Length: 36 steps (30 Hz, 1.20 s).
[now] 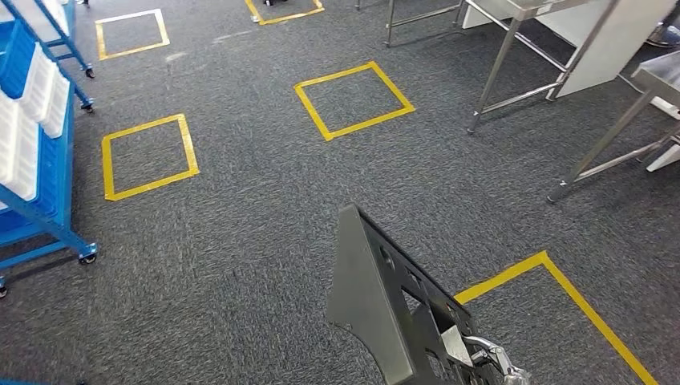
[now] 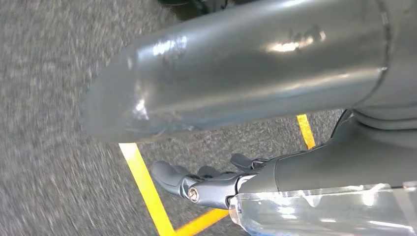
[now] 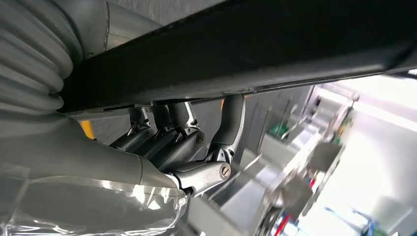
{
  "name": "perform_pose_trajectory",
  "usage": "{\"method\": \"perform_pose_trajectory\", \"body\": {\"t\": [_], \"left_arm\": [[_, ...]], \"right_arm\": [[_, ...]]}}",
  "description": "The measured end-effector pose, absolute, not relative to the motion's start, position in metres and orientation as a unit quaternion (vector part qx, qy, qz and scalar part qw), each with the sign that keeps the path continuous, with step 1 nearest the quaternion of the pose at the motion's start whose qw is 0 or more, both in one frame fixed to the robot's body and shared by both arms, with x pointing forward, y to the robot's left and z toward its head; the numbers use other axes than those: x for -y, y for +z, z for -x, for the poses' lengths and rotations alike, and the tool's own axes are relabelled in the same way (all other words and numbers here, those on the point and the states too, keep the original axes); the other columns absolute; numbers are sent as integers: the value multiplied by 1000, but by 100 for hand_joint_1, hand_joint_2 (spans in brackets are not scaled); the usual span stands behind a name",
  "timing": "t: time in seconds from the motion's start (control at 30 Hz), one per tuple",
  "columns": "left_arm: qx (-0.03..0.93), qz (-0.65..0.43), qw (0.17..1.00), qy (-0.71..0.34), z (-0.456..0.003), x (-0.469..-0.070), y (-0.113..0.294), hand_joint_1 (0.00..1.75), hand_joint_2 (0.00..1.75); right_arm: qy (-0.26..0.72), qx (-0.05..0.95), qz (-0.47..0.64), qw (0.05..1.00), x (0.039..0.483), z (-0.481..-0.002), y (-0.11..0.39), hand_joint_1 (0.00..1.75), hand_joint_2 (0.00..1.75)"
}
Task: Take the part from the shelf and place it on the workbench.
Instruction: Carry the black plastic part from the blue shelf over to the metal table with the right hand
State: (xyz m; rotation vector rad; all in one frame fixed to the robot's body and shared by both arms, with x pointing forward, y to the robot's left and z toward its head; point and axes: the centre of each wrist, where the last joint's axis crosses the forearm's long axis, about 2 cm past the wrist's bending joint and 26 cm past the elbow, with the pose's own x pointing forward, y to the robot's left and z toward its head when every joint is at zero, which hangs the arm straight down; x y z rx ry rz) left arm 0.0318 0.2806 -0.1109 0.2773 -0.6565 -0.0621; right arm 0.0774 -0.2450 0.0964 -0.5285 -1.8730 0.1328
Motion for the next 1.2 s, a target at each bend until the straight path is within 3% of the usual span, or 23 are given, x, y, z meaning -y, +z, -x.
{"method": "perform_pose_trajectory", "body": {"t": [1.2], "left_arm": [[299,-120,942,93,-51,-273,-108,0,0]], "right_arm": [[80,834,234,494,227,-105,118,175,175]]}}
